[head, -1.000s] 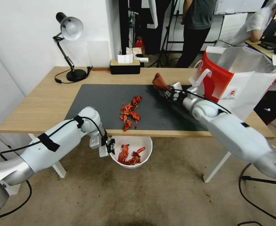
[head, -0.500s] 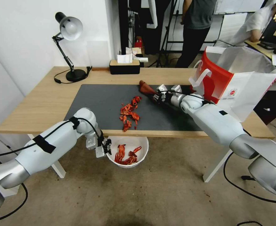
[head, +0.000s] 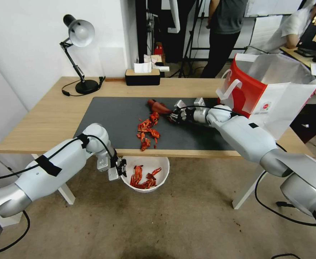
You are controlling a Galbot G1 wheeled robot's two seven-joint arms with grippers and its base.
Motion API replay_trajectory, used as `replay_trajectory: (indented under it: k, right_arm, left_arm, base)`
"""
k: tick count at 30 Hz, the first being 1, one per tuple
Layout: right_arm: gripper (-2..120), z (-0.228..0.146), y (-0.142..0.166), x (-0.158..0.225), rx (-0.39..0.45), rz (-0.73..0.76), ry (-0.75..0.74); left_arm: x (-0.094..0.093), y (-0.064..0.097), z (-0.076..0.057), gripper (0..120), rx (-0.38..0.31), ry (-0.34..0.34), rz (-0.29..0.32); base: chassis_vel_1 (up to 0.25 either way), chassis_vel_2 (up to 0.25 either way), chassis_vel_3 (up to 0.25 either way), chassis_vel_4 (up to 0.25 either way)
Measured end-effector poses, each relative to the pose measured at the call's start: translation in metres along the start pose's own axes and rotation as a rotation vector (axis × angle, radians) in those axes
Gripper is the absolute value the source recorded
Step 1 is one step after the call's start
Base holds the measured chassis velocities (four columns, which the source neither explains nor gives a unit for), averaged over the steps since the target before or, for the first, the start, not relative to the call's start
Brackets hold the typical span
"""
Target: Sweep shrimp from table into container with towel, then put container into takeout bag.
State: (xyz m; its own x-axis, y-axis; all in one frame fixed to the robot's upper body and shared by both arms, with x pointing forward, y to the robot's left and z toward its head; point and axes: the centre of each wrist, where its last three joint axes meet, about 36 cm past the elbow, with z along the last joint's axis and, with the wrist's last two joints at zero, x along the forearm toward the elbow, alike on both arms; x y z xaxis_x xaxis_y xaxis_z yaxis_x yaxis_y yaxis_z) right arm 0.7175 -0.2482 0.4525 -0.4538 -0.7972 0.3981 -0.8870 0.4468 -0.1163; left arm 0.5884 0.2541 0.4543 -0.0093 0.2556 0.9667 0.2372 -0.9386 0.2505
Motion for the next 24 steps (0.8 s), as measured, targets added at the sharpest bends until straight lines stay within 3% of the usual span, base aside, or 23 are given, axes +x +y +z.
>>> replay_trajectory:
  k: [24]
  right_arm:
    - [6, -0.001, 0.007, -0.014, 0.064, -0.268, -0.048]
  left_arm:
    - [0.008, -0.011, 0.0, 0, 0.011, 0.011, 0.001]
  base:
    - [0.0, 0.0, 0.0, 0.0]
